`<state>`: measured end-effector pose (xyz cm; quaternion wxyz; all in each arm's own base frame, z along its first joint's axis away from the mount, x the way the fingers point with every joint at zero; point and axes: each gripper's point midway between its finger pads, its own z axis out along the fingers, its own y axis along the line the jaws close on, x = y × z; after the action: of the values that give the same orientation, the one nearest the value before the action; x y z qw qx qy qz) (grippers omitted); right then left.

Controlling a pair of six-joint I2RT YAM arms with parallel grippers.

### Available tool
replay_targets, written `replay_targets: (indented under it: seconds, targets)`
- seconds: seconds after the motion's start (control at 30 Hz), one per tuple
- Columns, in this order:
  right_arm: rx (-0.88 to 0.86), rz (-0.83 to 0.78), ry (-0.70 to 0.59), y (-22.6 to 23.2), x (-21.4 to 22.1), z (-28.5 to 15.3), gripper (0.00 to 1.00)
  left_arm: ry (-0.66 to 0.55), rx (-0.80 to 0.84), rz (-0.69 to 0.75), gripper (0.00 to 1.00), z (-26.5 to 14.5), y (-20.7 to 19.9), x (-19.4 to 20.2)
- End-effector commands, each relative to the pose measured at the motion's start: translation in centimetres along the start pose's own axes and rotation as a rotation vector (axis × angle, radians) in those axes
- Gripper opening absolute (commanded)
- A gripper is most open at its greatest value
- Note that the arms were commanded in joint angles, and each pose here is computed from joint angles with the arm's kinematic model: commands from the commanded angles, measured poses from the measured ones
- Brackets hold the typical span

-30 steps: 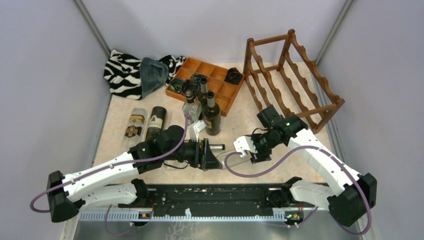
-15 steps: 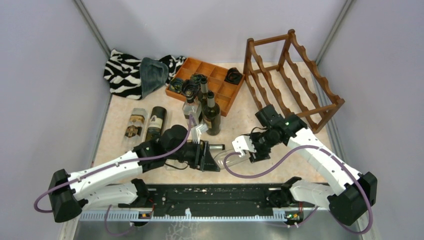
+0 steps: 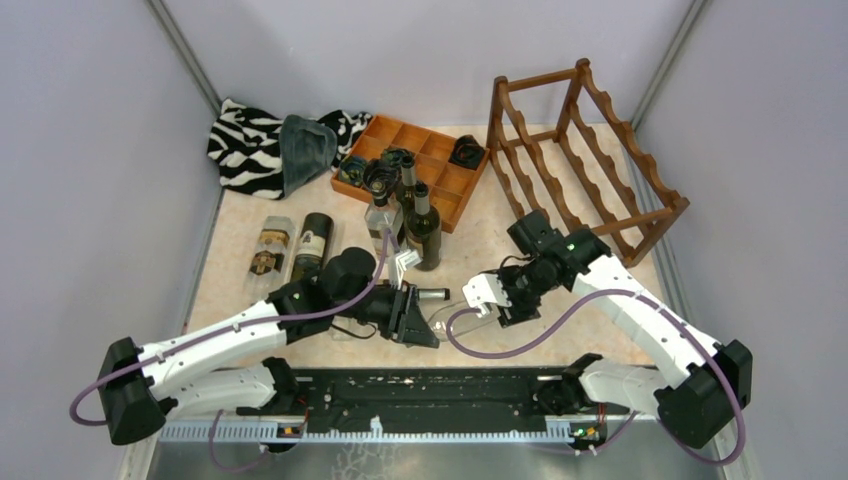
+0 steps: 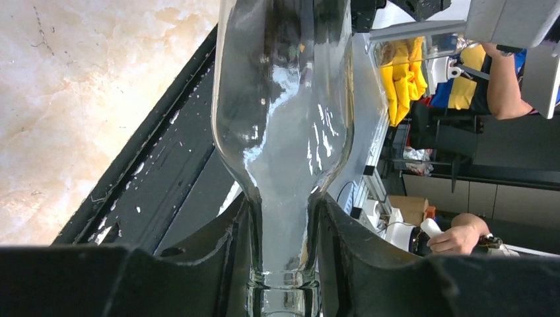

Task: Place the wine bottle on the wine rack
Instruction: Pick up the wine bottle from the center of the board.

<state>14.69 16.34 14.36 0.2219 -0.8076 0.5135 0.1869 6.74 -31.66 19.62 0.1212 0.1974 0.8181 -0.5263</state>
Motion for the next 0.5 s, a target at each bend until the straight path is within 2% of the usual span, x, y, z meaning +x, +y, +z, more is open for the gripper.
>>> replay_targets:
  seconds: [0.0, 0.07, 0.2, 0.27, 0.37, 0.47]
  targets:
    - [0.050, -0.003, -0.106, -1.3, -2.9, -0.9, 0.02, -0.033, 0.027, 0.024, 0.00, 0.0, -0.2, -0.6]
    - [0.053, 0.022, -0.121, -1.4, -3.2, -0.9, 0.18, -0.025, 0.056, 0.036, 0.00, -0.1, -0.7, -0.5]
    - [0.081, 0.122, -0.156, -1.8, -4.2, -1.5, 0.65, -0.032, 0.088, 0.048, 0.00, -0.3, -1.3, -0.6]
    - [0.090, 0.160, -0.164, -1.8, -4.5, -1.9, 0.81, -0.042, 0.092, 0.051, 0.00, -0.4, -1.4, -0.6]
    - [0.097, 0.189, -0.171, -1.5, -5.0, -2.6, 0.91, -0.056, 0.096, 0.034, 0.00, -0.6, -1.1, -0.5]
    - [0.101, 0.200, -0.184, -1.0, -5.4, -3.2, 0.94, -0.072, 0.106, 0.020, 0.00, -0.7, -0.8, -0.4]
